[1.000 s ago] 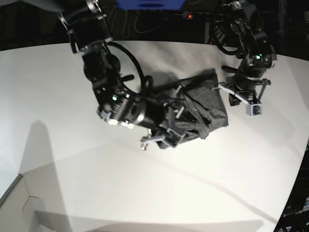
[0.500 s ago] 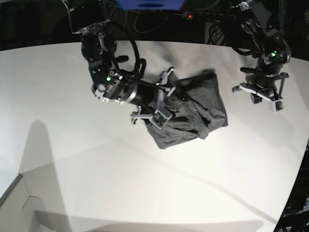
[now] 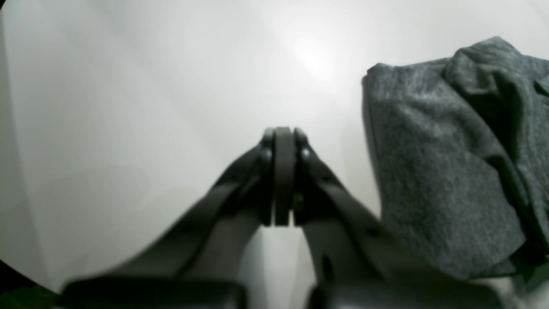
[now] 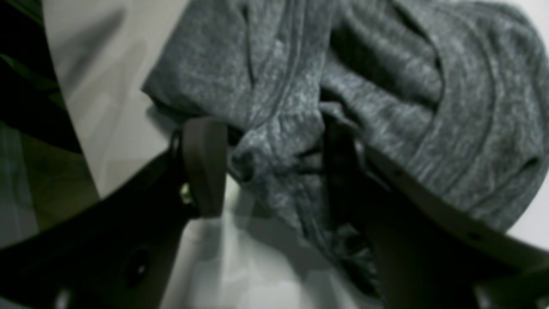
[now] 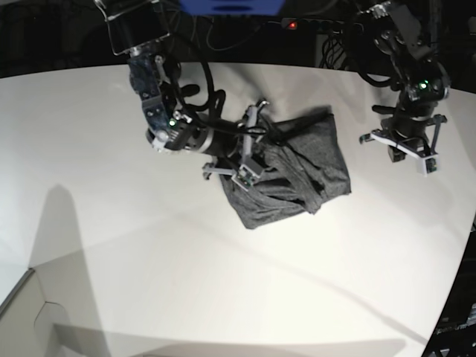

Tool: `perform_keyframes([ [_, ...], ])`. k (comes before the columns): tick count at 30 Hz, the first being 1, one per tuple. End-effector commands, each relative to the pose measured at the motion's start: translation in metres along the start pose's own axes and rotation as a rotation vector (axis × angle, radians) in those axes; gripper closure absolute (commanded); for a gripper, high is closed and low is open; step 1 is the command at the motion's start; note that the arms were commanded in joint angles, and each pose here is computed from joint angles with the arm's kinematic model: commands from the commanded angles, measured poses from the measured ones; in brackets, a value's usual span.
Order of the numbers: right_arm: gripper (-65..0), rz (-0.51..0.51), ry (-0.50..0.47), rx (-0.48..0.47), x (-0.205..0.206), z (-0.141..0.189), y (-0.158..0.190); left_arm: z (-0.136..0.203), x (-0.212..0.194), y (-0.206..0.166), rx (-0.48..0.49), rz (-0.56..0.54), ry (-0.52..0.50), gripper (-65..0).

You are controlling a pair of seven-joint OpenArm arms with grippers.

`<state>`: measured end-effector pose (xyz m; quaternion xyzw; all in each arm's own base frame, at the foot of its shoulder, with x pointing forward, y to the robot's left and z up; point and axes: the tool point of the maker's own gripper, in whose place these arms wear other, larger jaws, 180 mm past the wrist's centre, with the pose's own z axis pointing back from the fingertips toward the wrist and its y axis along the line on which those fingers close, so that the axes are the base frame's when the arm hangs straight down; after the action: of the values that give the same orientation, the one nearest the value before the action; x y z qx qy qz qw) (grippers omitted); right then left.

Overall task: Layout the t-shirt on the table in an organized manner, then fold the t-shirt properly
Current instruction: 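Fold the held end over toward the left gripper with the right gripper, then grasp the folded bundle with both grippers and press it together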

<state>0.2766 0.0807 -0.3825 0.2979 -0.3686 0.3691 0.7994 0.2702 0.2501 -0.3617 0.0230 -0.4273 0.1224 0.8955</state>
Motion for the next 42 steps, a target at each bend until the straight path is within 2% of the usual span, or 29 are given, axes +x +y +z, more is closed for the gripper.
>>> perform_keyframes([
  [1,-27.3,0.009,-0.06,0.007,0.02,0.0,-0.001,0.003,0.012,0.001,0.0,-0.003,-0.046,-0.1],
  [6,-1.1,0.02,-0.07,0.006,0.027,-0.001,-0.002,0.001,0.007,0.002,0.002,0.001,-0.033,-0.1],
  [7,0.0,0.021,-0.071,0.006,0.027,0.0,-0.002,-0.002,0.001,0.003,0.0,0.008,-0.015,-0.1],
  [11,0.0,0.036,-0.1,0.002,0.038,0.004,-0.001,-0.018,-0.028,0.003,-0.01,0.043,0.068,-0.1],
  [18,0.0,0.117,-0.202,0.01,0.074,0.022,0.027,-0.034,-0.029,-0.007,-0.038,0.076,0.086,-0.1],
  [25,0.0,0.227,-0.246,0.132,0.094,0.021,0.087,-0.047,-0.036,-0.029,-0.092,0.069,0.123,-0.1],
  [29,0.0,0.246,-0.227,0.195,0.089,0.012,0.109,-0.047,-0.037,-0.04,-0.115,0.05,0.128,-0.1],
  [33,0.0,0.209,-0.185,0.219,0.079,-0.007,0.11,-0.048,-0.037,-0.042,-0.12,0.046,0.13,-0.1],
  [37,0.0,0.217,-0.178,0.213,0.081,-0.009,0.103,-0.044,-0.042,-0.036,-0.11,0.041,0.141,-0.1],
  [42,0.0,0.239,-0.189,0.201,0.089,-0.009,0.097,-0.029,-0.025,-0.025,-0.135,0.053,0.081,-0.1],
])
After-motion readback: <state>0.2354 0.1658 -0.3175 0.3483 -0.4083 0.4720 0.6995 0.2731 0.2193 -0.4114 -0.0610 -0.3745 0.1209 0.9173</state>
